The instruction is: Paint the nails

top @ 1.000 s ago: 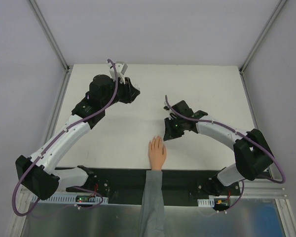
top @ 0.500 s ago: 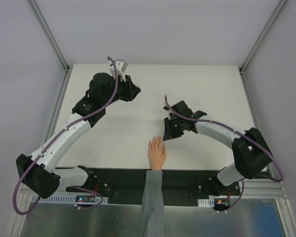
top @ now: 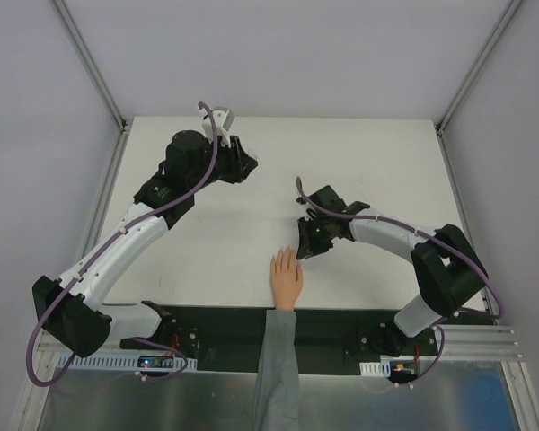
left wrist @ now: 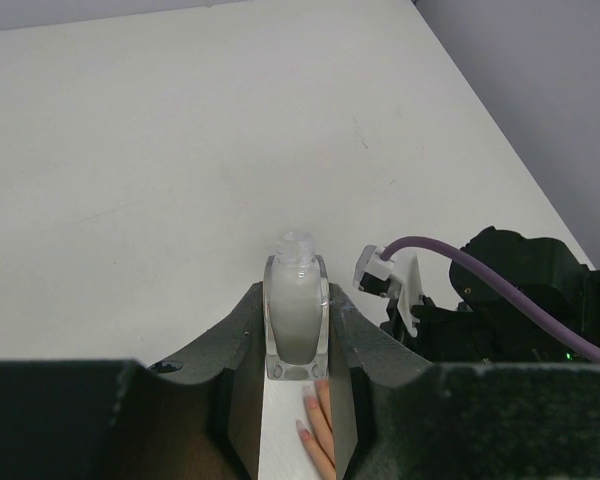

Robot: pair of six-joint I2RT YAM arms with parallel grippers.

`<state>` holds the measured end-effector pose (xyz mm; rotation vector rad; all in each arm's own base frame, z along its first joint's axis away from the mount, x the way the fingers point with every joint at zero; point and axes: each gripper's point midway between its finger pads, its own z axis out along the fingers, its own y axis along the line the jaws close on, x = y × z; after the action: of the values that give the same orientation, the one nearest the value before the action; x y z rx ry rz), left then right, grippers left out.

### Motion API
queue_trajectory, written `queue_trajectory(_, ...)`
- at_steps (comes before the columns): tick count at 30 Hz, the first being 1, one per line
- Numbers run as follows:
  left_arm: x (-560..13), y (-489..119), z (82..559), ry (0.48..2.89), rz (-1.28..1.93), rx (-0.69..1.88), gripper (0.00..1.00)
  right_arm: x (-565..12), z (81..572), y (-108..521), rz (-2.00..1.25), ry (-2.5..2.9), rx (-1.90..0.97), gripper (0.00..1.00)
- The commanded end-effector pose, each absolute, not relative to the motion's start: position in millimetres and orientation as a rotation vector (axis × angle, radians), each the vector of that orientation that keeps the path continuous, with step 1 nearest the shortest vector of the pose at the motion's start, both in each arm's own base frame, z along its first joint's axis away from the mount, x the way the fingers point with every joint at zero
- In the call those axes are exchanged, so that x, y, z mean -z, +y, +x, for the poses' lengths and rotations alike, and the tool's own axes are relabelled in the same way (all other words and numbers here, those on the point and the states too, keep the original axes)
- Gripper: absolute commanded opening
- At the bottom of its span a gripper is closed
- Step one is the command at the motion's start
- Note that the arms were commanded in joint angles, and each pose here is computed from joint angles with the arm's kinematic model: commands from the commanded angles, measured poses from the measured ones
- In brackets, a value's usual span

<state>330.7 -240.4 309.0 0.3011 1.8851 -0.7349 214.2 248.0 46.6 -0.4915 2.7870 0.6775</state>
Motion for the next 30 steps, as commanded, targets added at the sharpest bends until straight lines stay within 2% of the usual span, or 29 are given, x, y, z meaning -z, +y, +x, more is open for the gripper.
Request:
queue_trajectory(1, -347, -247, 333, 1.785, 0.312, 0.779, 0.00, -55, 223, 256, -0.480, 2.758, -0.707, 0.00)
queue_trajectory(30, -353, -250, 336, 1.771, 0.335, 0.776, 0.00, -55, 235, 264, -0.487, 2.751, -0.717, 0.00)
